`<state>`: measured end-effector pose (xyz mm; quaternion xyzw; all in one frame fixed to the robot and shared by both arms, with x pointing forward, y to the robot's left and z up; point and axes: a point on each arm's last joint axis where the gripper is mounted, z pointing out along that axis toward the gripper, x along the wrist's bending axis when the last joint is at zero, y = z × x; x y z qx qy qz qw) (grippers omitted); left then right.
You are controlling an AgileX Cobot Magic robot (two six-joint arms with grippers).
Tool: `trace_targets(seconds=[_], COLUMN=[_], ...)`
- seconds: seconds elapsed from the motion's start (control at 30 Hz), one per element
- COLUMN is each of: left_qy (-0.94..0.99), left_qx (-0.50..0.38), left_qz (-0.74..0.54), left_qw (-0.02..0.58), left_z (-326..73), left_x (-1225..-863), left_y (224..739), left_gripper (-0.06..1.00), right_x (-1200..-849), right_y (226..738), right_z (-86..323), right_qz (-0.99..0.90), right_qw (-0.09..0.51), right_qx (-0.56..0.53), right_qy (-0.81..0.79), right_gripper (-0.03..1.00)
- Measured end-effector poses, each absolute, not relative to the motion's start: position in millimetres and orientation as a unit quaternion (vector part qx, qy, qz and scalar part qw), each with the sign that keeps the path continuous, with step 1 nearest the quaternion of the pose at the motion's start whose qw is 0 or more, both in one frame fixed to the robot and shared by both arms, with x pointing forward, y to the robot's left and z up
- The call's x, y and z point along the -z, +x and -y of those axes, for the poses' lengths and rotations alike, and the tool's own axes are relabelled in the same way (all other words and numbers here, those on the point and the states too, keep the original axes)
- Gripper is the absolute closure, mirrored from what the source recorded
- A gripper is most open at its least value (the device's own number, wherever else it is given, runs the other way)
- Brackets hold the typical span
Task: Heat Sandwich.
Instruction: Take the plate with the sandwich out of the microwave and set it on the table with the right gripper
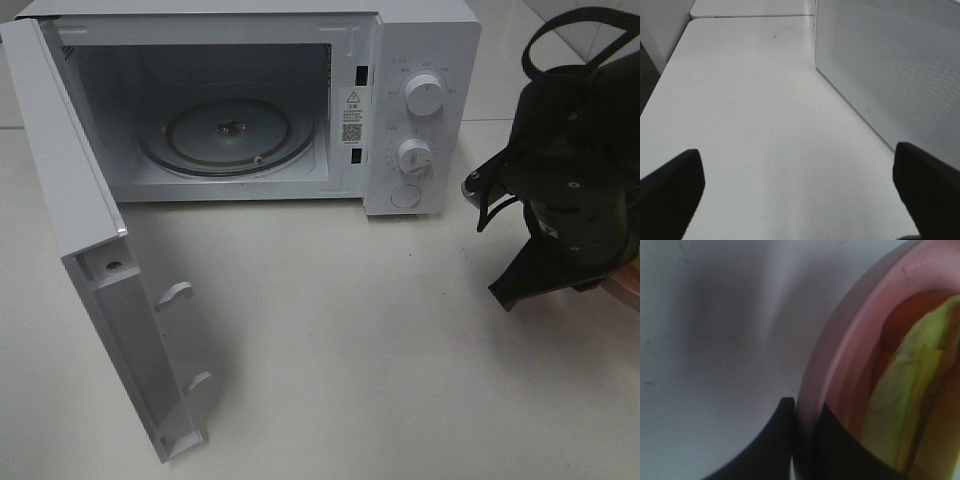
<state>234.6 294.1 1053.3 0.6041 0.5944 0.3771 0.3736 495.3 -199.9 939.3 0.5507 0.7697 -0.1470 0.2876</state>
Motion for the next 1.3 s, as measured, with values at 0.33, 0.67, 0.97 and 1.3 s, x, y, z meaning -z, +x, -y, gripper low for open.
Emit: trace_targets(seconds=[0.33,0.67,0.97,1.3], left_qy=[0.604,0.604,0.604,0.604], left_qx=[-0.377,-0.377,-0.377,-0.377], left_qz=[-0.594,-0.594,-0.594,-0.594], left_qw=[0.374,0.374,0.374,0.374], left_z=[-294.1,-294.1,-294.1,-294.1], left_x=[-1053.3,-1053.3,-1053.3,-1053.3], left_y=[234.6,234.6,234.6,234.6], left_gripper=[-0.02,-0.02,-0.02,-0.02], right_x=[-922.3,-910.2,-882.7,-869.4], right_y=[484.1,482.1,485.3,487.6], right_z=[205.6,207.9,206.5,205.0], right_qz=[-0.775,-0.773,-0.779,-0.786], right_qw=[0.283,0.285,0.265,0.264], right_qx=[0.136,0.127,0.145,0.150], right_qy=[0.548,0.553,0.549,0.539], right_gripper=[0.89,0.89,0.89,0.87])
